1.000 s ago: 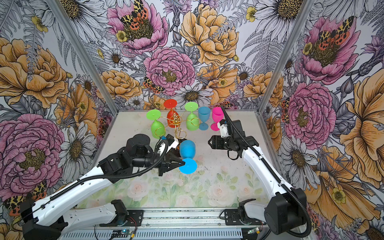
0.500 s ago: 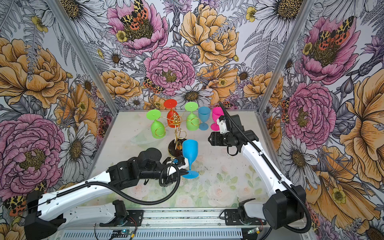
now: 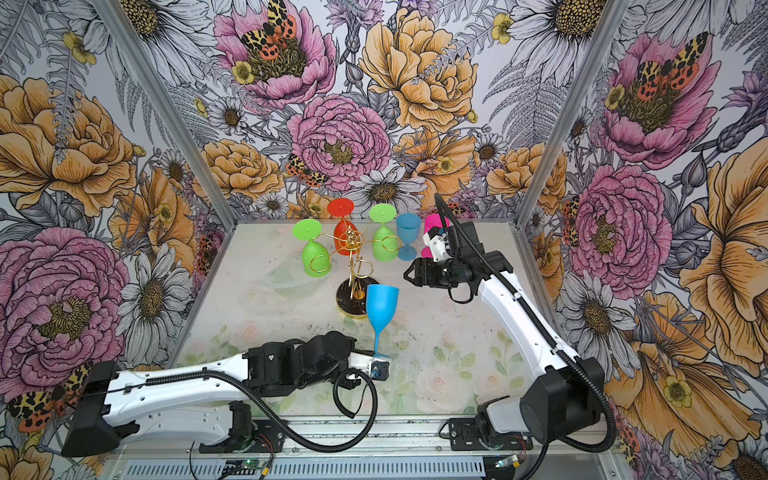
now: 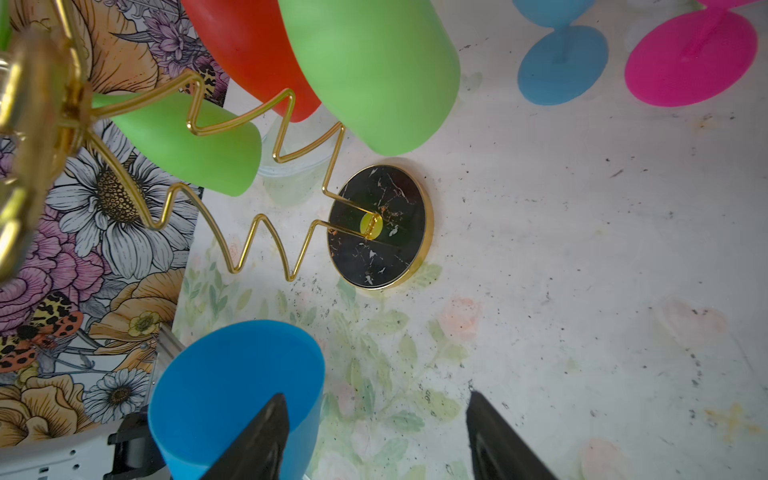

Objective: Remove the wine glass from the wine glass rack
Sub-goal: 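Close the right gripper on the blue glass rim while the left holds its base, then open the left gripper to release the blue glass base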

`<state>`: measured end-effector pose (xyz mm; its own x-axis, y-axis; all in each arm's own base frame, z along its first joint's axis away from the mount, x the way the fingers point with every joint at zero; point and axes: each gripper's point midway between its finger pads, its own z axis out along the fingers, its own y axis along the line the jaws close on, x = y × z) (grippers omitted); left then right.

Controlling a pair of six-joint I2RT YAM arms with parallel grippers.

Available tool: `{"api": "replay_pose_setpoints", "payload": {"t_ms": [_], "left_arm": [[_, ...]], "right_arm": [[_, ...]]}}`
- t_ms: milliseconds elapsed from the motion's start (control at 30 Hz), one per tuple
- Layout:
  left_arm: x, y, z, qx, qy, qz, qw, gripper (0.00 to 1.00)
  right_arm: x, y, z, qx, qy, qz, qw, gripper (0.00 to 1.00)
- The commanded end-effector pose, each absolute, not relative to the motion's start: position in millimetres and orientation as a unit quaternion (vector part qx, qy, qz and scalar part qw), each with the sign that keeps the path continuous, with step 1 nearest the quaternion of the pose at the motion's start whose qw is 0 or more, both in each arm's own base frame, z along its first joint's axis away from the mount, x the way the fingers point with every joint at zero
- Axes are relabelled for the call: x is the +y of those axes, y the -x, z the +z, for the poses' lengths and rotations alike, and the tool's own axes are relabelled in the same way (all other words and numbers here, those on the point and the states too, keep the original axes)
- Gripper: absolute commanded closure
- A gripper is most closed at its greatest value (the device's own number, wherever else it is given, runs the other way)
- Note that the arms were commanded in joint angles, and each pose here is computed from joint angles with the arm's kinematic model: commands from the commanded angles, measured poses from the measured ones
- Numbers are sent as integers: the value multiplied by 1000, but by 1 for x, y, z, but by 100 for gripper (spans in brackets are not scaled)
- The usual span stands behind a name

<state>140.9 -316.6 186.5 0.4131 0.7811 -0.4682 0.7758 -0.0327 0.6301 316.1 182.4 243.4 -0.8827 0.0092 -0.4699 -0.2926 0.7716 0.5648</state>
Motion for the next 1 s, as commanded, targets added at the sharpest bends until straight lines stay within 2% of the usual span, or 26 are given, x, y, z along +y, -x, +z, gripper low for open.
{"api": "replay_pose_setpoints", "payload": {"t_ms": [0,200,533,967], "left_arm": [[-314,-156,199,507,-717,77,471,100],[-312,-156,195,464,-738,135,471,100],[-312,-158,188,445,-750,170,459,100],[-309,-170,191,410,-748,231,469,100]], "right_arm": [[199,-310,259,896,93,378,211,31],[208,-303,257,888,100,409,183,32],[215,-299,265,879,106,431,175,36],[221,-292,253,875,104,452,140,57]]}}
